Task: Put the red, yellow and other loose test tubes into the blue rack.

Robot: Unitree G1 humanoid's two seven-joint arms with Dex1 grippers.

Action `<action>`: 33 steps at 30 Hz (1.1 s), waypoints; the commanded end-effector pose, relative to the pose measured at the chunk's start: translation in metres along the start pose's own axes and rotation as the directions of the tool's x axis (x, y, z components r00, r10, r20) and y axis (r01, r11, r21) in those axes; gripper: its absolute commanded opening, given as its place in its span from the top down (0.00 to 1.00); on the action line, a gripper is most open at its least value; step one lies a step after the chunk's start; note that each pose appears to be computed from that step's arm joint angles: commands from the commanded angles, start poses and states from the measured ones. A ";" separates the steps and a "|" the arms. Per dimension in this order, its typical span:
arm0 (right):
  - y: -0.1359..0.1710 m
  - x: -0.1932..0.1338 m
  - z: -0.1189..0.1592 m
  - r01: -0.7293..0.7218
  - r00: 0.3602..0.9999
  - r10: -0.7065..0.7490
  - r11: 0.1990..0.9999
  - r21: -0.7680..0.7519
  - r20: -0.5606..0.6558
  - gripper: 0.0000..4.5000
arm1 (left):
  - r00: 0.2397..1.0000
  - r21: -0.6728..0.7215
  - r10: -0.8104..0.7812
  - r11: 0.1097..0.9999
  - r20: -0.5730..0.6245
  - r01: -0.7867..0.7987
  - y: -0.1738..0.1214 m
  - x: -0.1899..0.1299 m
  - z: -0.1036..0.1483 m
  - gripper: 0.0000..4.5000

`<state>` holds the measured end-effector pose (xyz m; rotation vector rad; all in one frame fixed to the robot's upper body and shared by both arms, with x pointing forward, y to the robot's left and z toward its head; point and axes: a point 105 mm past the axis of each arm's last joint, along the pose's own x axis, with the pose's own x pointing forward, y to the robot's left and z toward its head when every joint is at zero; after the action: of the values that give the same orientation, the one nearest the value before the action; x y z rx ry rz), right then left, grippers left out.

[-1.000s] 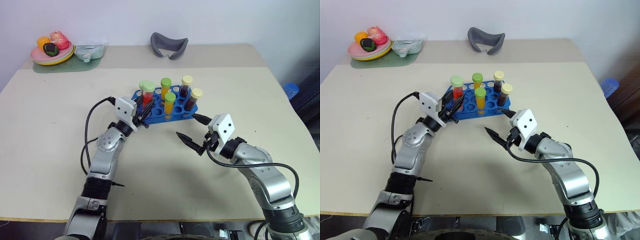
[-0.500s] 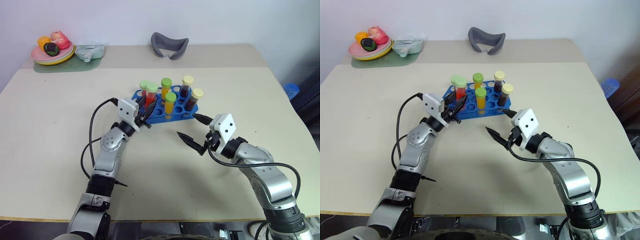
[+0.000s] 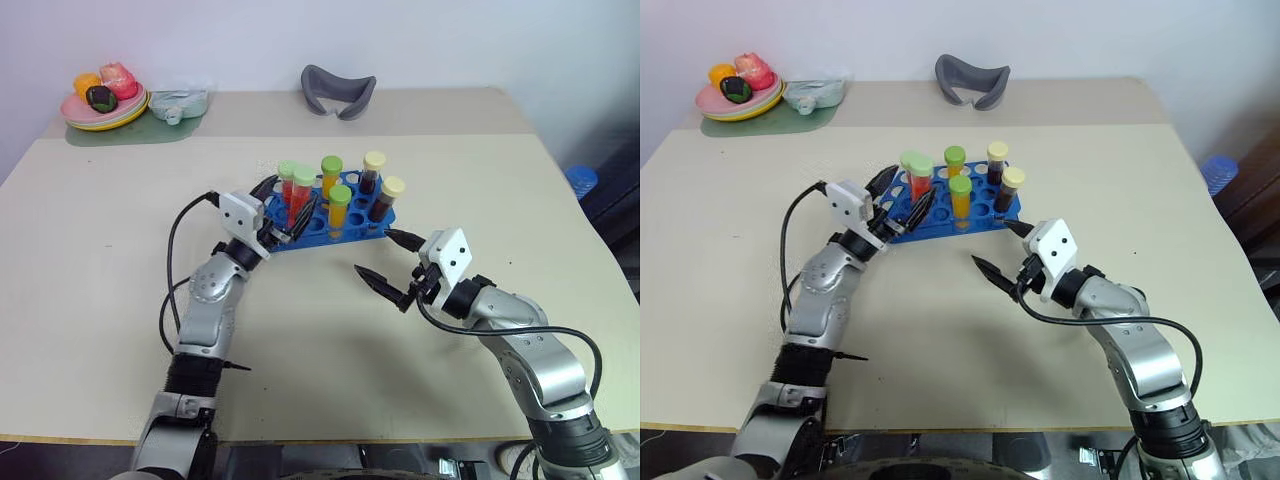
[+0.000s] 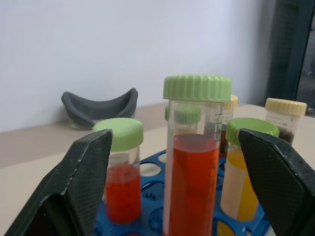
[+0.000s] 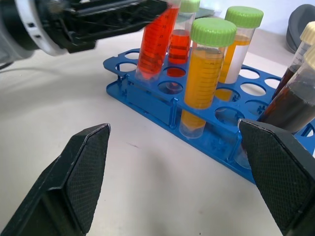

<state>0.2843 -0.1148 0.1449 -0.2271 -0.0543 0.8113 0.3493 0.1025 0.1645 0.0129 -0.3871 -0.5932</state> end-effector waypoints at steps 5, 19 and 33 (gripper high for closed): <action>0.002 0.000 0.012 -0.007 0.999 0.008 1.000 -0.020 0.042 0.05 | 0.999 -0.036 -0.047 0.998 -0.019 0.046 -0.011 0.008 -0.003 0.07; 0.003 -0.007 0.010 0.024 0.999 -0.023 0.999 -0.022 0.026 0.05 | 0.997 -0.064 -0.063 0.996 -0.049 0.059 -0.015 0.024 -0.007 0.46; 0.004 -0.003 0.009 0.011 1.000 -0.011 1.000 -0.025 0.023 0.05 | 0.997 -0.054 -0.049 0.998 -0.060 0.045 -0.014 0.021 -0.007 0.73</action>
<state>0.2803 -0.1153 0.1427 -0.2264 -0.0452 0.7948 0.3638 0.0810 0.1536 -0.0248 -0.2727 -0.6399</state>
